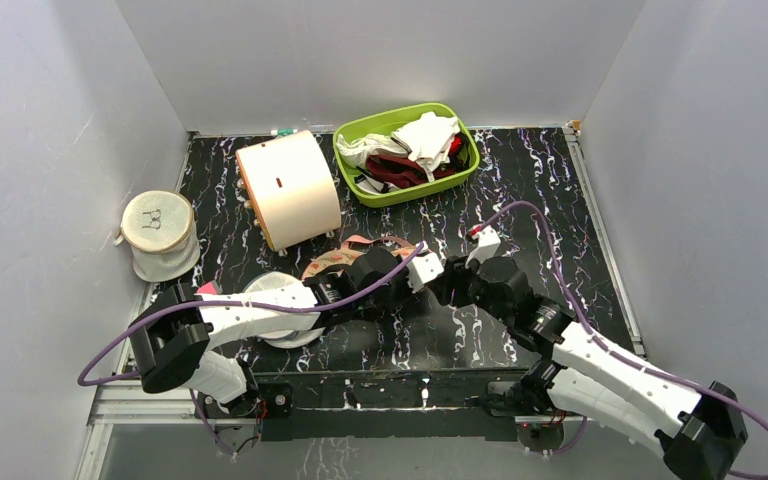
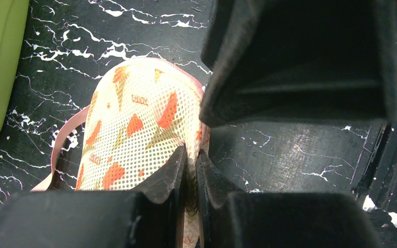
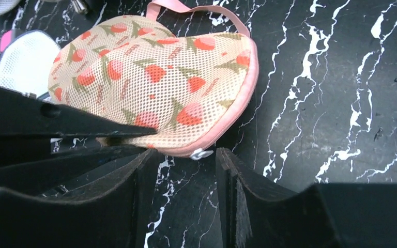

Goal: Unzip the laundry bag and remove the bra

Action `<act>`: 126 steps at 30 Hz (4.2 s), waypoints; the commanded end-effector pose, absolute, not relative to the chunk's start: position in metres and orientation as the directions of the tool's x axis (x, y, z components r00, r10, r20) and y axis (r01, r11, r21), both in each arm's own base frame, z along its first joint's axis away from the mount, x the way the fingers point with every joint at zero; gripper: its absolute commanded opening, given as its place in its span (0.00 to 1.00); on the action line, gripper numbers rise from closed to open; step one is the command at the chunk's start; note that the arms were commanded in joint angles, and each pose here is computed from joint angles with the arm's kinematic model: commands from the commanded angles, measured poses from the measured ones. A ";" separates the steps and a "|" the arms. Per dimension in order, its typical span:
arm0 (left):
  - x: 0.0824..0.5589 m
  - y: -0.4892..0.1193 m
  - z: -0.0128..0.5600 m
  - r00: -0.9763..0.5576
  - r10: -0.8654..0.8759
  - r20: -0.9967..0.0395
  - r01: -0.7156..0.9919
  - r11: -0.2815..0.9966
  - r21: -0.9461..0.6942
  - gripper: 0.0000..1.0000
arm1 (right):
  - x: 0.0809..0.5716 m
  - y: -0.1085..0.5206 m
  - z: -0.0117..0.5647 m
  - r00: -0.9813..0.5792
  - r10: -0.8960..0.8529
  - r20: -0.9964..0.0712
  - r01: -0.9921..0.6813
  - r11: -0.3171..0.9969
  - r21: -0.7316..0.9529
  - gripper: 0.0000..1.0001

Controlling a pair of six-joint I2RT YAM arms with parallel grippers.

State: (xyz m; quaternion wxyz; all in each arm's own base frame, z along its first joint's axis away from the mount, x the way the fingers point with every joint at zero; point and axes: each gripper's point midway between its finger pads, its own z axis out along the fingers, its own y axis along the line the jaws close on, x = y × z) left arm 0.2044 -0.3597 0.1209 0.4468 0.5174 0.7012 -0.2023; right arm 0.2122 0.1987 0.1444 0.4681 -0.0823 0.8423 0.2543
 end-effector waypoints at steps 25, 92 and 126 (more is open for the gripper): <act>0.200 -0.360 0.164 -0.008 0.461 -0.887 0.914 0.363 0.181 0.00 | 0.220 0.204 0.150 -0.469 0.173 -0.866 -0.746 0.447 0.493 0.32; 0.162 -0.369 0.137 -0.470 0.331 -0.818 0.832 0.477 -0.285 0.73 | 0.190 0.191 0.134 -0.715 0.131 -0.687 -0.512 0.572 0.641 0.00; 0.174 -0.351 0.100 -0.463 0.525 -0.714 0.795 0.603 -0.072 0.10 | 0.169 0.214 0.143 -0.731 0.033 -0.682 -0.566 0.529 0.632 0.00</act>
